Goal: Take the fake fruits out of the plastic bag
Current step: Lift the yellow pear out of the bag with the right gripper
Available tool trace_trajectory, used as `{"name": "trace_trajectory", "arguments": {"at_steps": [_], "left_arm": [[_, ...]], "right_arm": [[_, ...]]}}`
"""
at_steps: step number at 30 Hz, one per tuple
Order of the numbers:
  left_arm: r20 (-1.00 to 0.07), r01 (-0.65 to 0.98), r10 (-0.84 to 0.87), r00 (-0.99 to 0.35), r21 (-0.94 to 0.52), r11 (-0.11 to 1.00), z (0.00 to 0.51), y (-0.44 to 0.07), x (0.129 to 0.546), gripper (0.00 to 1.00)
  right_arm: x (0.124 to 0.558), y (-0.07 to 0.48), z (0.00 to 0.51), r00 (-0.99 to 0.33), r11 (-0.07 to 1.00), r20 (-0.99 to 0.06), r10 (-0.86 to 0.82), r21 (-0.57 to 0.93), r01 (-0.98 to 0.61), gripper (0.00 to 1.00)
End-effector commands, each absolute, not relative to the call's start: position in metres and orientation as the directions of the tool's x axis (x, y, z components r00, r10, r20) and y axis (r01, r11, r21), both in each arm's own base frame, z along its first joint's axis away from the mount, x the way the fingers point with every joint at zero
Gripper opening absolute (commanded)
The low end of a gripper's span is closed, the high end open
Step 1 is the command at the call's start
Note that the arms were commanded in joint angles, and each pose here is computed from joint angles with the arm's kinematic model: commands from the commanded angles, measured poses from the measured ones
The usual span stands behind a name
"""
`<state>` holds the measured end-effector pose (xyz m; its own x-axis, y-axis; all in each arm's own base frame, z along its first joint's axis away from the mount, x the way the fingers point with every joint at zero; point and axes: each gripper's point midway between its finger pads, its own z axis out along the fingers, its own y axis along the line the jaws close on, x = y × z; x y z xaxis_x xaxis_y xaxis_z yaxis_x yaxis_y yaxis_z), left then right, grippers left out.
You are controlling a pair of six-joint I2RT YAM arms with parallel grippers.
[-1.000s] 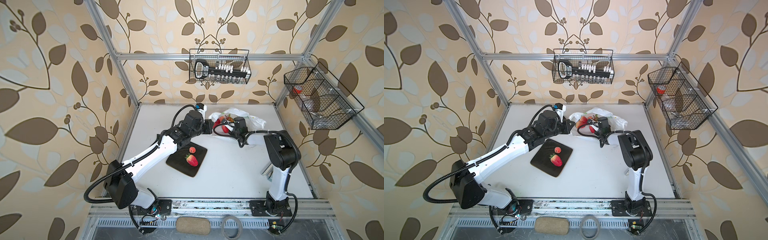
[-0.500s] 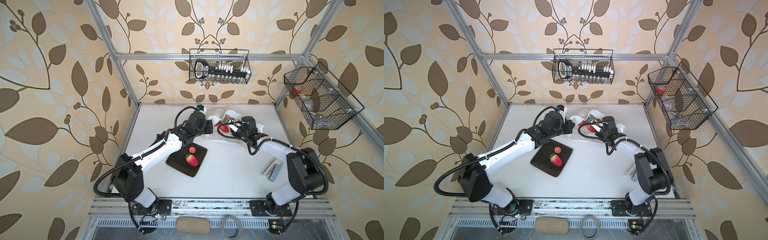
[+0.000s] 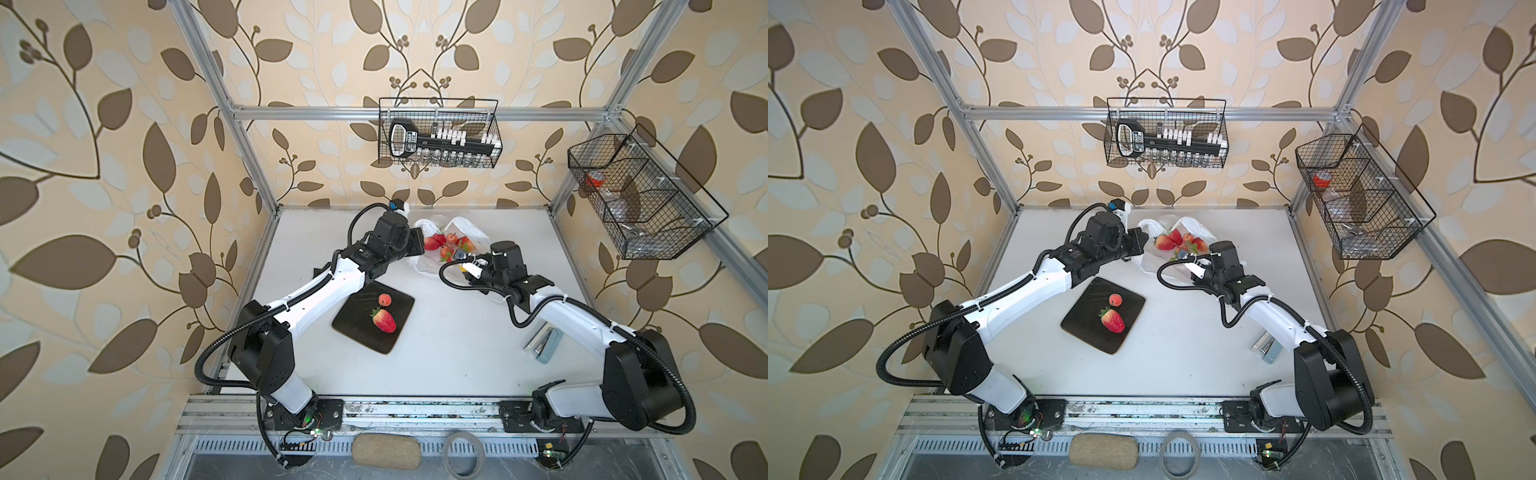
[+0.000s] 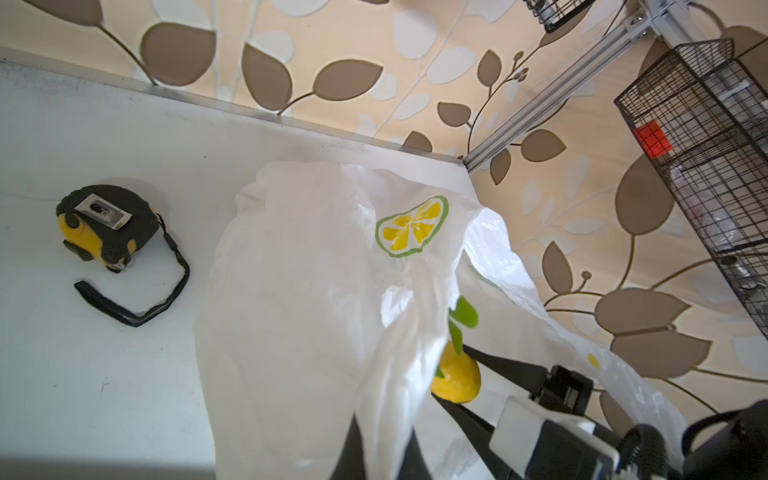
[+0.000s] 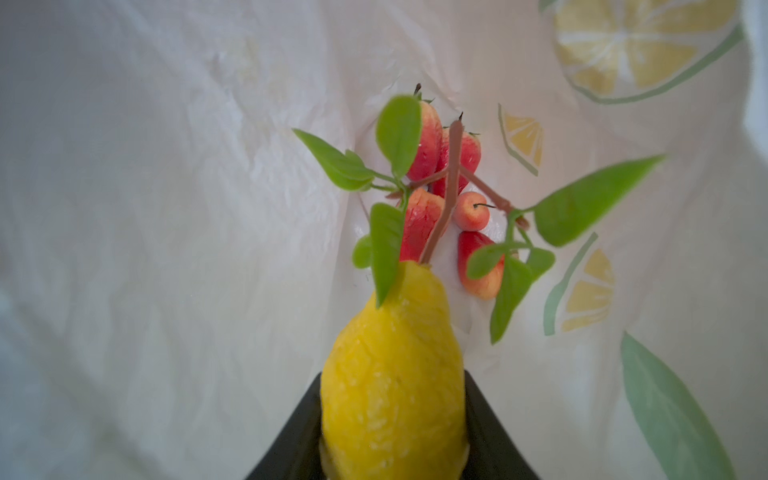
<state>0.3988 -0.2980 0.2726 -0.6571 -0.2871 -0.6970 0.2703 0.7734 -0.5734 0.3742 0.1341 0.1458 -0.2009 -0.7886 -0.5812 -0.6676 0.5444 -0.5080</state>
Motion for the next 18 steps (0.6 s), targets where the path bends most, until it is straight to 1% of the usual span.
{"name": "trace_trajectory", "arguments": {"at_steps": [1,7,14,16,18], "left_arm": [[-0.714,0.313,-0.302,-0.631,-0.591,0.743,0.293,-0.302,0.409,0.00],[-0.701,0.302,-0.300,-0.647,-0.597,0.743,0.286,-0.299,0.413,0.00],[-0.688,0.302,-0.292,-0.665,-0.605,0.737,0.281,-0.296,0.419,0.00],[-0.683,0.312,-0.282,-0.673,-0.609,0.730,0.281,-0.298,0.422,0.00],[-0.676,0.319,-0.269,-0.686,-0.612,0.724,0.279,-0.301,0.425,0.00]], "right_arm": [[0.353,0.135,0.143,-0.186,0.509,-0.568,-0.802,-0.486,-0.711,0.36],[0.328,0.138,0.168,-0.150,0.504,-0.603,-0.783,-0.475,-0.721,0.36],[0.296,0.136,0.191,-0.118,0.489,-0.617,-0.778,-0.476,-0.731,0.36],[0.286,0.135,0.194,-0.105,0.469,-0.607,-0.788,-0.481,-0.741,0.37],[0.274,0.138,0.195,-0.073,0.424,-0.591,-0.803,-0.481,-0.768,0.37]]}}
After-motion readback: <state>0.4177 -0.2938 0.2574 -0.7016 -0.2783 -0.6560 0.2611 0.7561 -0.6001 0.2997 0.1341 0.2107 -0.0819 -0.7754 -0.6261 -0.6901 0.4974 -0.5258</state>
